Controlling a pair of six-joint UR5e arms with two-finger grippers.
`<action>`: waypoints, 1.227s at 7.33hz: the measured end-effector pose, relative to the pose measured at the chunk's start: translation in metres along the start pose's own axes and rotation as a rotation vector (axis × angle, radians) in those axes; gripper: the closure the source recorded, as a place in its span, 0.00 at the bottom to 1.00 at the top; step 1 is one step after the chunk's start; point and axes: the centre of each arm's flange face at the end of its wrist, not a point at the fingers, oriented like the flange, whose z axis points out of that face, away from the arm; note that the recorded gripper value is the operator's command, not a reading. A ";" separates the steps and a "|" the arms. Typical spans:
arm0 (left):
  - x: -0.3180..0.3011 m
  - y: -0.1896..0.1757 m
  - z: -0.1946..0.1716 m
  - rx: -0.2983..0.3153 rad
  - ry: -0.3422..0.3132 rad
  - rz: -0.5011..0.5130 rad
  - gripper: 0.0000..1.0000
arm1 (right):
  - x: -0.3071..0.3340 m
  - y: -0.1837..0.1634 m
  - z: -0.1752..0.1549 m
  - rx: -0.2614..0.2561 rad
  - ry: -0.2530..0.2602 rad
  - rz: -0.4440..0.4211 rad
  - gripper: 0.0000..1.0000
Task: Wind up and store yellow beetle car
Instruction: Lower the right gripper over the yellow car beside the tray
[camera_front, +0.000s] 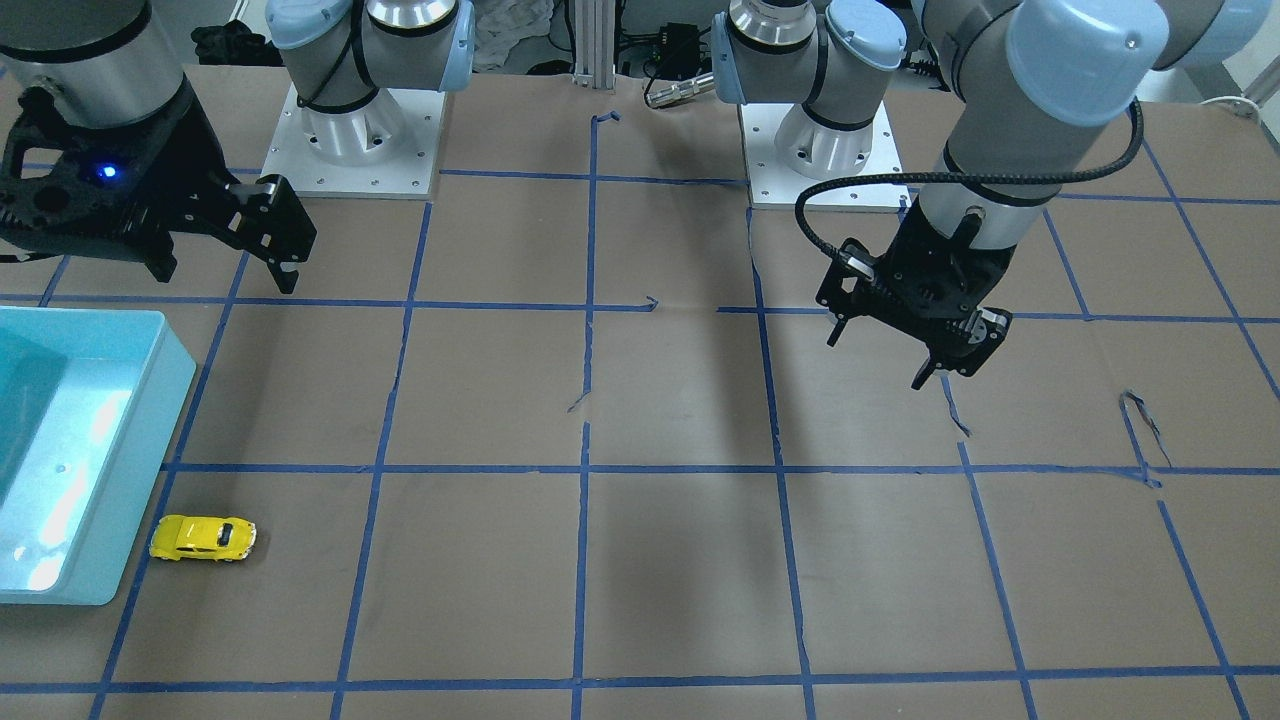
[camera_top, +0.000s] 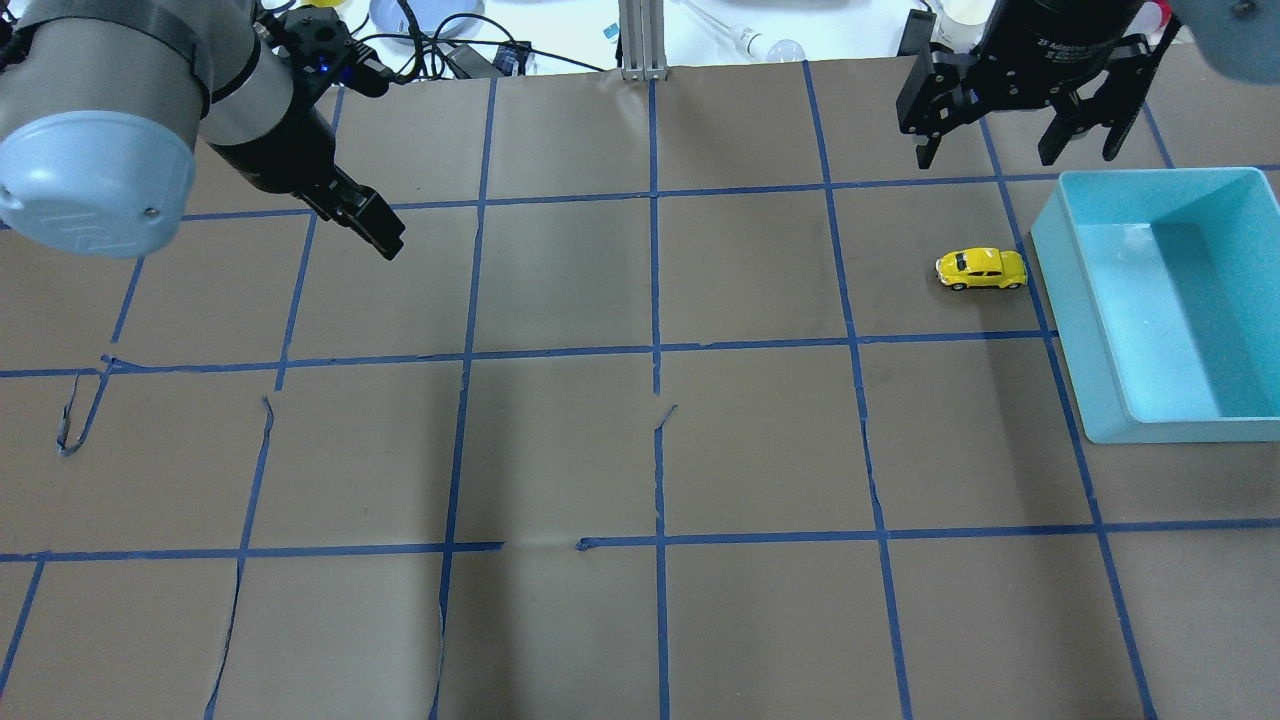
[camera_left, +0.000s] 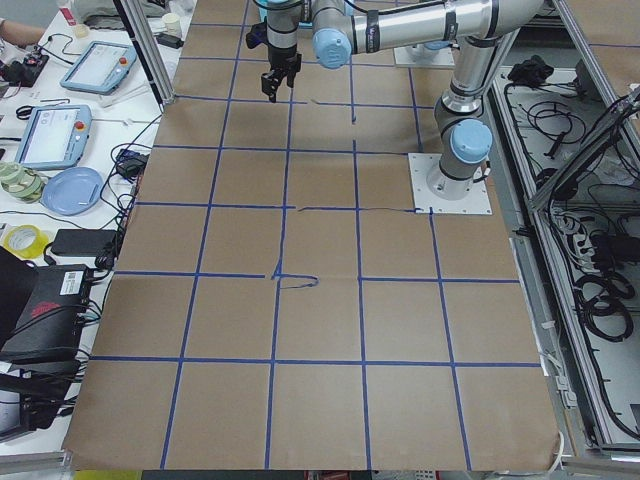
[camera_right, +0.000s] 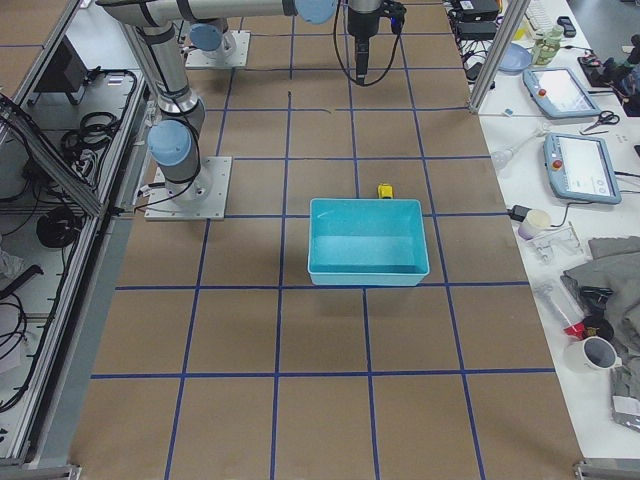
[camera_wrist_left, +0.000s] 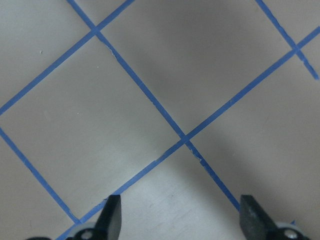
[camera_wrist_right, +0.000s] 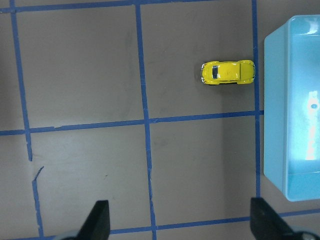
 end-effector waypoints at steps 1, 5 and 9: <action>0.009 0.001 -0.007 0.000 -0.021 -0.084 0.05 | 0.008 -0.012 0.013 -0.008 0.009 -0.030 0.00; 0.031 0.006 -0.022 -0.020 -0.053 -0.385 0.00 | 0.044 -0.073 0.099 -0.040 0.002 -0.410 0.00; 0.024 -0.005 -0.028 -0.071 -0.054 -0.537 0.00 | 0.056 -0.079 0.207 -0.021 -0.024 -0.761 0.00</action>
